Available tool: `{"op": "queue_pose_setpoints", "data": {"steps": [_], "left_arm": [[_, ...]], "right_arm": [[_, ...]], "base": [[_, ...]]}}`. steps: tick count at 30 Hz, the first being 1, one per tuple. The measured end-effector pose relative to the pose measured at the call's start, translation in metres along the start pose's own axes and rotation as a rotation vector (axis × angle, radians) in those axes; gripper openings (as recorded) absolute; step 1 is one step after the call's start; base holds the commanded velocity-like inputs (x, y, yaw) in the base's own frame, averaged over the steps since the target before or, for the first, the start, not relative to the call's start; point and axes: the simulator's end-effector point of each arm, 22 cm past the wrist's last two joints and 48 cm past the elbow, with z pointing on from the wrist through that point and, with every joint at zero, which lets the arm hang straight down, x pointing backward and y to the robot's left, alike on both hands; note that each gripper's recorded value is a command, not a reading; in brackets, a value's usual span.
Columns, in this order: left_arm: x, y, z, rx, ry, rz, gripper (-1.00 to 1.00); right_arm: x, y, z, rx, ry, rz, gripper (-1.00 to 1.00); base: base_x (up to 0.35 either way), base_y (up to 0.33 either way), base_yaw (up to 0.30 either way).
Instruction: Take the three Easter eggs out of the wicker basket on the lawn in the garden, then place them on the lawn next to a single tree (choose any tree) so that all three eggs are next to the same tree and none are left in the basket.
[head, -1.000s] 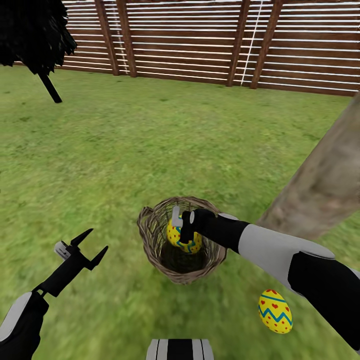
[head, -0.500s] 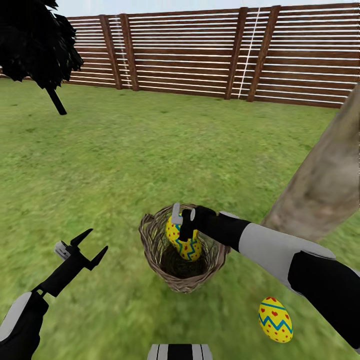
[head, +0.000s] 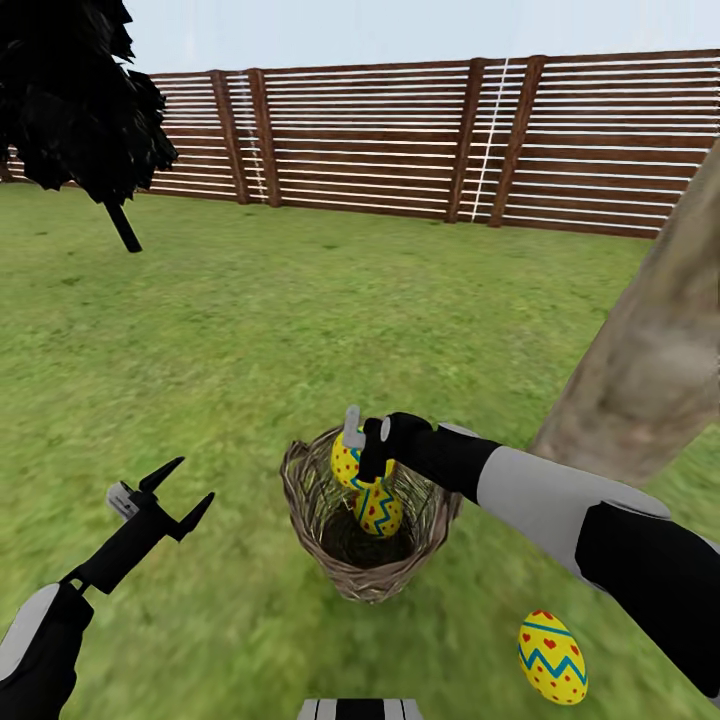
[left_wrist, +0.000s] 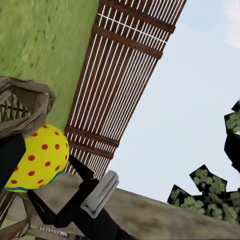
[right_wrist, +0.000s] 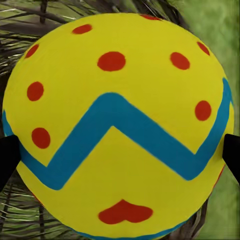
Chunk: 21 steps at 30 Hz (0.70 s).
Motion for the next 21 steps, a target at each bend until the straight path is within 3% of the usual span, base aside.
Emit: {"op": "queue_pose_setpoints", "data": {"steps": [14, 18, 21], "left_arm": [[0.012, -0.032, 0.000, 0.050, 0.017, 0.023, 1.00], [0.015, -0.041, -0.001, 0.063, 0.022, 0.030, 1.00], [0.017, -0.047, 0.000, 0.068, 0.024, 0.033, 1.00]], "right_arm": [[-0.015, -0.023, -0.035, 0.056, -0.019, 0.010, -1.00], [-0.044, -0.050, -0.069, 0.100, -0.129, 0.065, -1.00], [-0.062, -0.090, -0.115, 0.162, -0.248, 0.136, -1.00]], "base": [[-0.199, 0.017, 0.000], [-0.005, 0.000, 0.000], [0.000, 0.000, 0.000]]}}
